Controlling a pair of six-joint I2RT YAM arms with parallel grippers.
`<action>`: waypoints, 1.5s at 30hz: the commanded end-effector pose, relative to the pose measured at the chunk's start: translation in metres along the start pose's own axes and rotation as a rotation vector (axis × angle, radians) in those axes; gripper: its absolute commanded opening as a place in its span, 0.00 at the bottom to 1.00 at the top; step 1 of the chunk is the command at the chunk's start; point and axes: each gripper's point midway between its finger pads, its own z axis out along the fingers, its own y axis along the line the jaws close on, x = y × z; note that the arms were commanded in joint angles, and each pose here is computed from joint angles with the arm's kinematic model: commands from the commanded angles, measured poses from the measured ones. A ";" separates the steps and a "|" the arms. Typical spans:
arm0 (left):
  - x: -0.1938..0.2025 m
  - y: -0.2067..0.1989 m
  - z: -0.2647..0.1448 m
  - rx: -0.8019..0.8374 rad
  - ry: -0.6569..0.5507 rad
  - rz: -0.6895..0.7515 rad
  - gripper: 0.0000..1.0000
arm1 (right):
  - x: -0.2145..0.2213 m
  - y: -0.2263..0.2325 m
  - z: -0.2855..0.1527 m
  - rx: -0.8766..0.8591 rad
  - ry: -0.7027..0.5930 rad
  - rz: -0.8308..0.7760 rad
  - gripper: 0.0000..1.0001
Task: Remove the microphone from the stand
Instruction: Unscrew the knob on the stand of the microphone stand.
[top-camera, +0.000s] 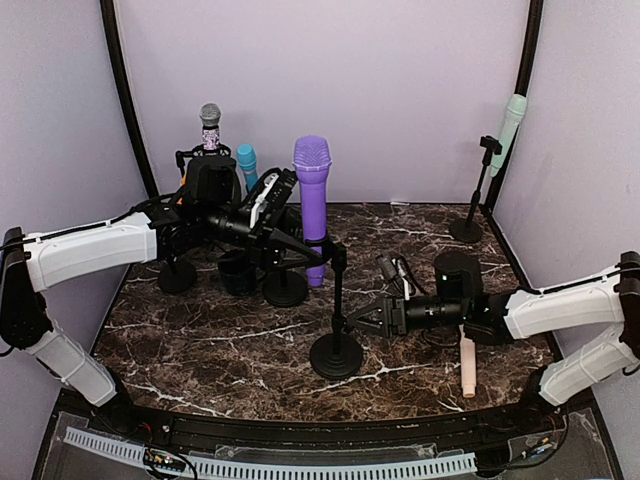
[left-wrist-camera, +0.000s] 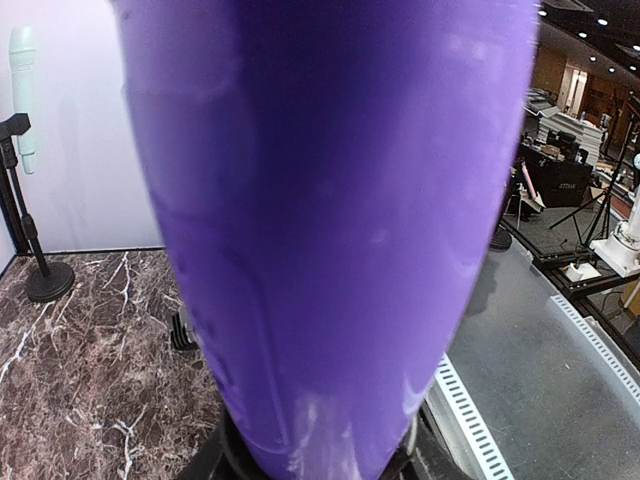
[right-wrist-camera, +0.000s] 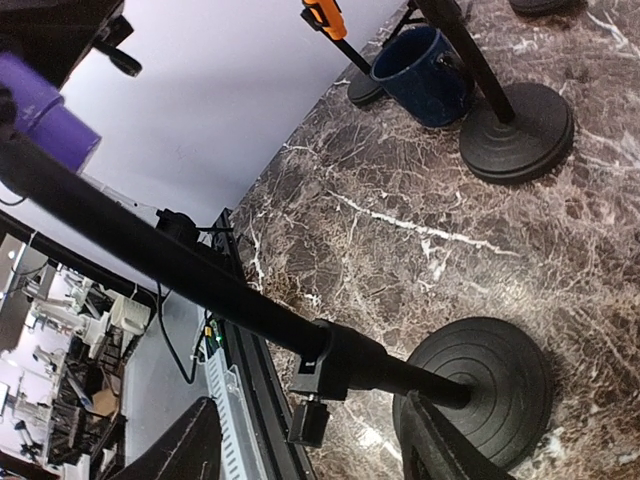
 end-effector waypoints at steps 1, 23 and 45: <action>0.052 0.002 0.001 -0.014 0.120 -0.182 0.00 | -0.015 0.010 0.004 -0.030 -0.009 -0.034 0.51; 0.053 0.003 0.001 -0.014 0.121 -0.183 0.00 | 0.003 0.002 0.014 0.064 0.035 -0.063 0.27; 0.052 0.002 -0.001 -0.024 0.117 -0.172 0.00 | -0.007 0.009 0.006 0.375 -0.017 -0.332 0.00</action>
